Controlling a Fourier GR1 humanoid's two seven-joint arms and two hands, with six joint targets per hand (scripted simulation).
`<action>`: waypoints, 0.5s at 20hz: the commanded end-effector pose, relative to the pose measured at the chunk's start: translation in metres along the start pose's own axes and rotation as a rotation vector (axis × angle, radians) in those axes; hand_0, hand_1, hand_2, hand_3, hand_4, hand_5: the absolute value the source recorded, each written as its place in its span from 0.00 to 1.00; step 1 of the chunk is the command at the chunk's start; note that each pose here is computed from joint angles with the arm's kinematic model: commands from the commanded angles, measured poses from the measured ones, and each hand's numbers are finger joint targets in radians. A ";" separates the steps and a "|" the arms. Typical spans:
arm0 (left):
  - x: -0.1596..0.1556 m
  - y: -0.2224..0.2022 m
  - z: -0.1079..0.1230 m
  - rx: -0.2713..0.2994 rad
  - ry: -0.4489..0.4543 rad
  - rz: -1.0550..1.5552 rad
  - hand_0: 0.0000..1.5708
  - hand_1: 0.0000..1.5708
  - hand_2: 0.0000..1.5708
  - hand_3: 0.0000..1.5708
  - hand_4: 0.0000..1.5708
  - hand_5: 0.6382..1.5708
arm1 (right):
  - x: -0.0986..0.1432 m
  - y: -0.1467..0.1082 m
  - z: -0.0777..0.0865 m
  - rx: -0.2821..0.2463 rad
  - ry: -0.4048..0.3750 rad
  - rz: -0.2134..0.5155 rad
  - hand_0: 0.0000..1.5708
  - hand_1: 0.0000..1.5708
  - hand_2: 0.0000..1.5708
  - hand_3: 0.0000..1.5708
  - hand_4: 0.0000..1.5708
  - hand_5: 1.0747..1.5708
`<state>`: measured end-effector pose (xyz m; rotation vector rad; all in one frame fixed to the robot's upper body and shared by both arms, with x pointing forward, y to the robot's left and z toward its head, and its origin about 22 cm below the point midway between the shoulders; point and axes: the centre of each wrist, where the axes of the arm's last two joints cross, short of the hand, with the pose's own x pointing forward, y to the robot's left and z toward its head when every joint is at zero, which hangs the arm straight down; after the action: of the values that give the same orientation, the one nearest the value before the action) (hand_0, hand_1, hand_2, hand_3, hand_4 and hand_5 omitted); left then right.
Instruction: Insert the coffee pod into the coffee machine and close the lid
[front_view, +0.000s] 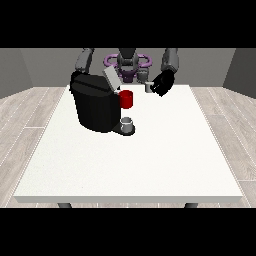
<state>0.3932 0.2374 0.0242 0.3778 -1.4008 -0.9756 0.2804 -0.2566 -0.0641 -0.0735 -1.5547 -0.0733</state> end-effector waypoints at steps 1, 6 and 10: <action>0.040 0.022 -0.015 -0.008 -0.063 0.037 0.88 0.88 0.90 0.87 0.38 1.00 | -0.009 -0.013 0.004 -0.026 0.005 0.038 0.00 0.00 0.00 0.00 0.20 1.00; 0.021 0.009 -0.004 -0.031 -0.003 0.058 0.88 0.88 0.90 0.87 0.38 1.00 | -0.006 -0.021 0.015 0.004 0.036 0.024 0.00 0.00 0.00 0.00 0.15 1.00; 0.042 0.040 -0.011 0.004 -0.021 0.025 0.96 0.96 0.94 0.89 0.40 1.00 | 0.011 -0.039 0.001 0.025 0.016 0.026 0.00 0.00 0.00 0.00 0.13 1.00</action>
<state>0.4067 0.2282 0.0647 0.3379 -1.4322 -0.9705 0.2762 -0.2780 -0.0623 -0.0881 -1.5425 -0.0536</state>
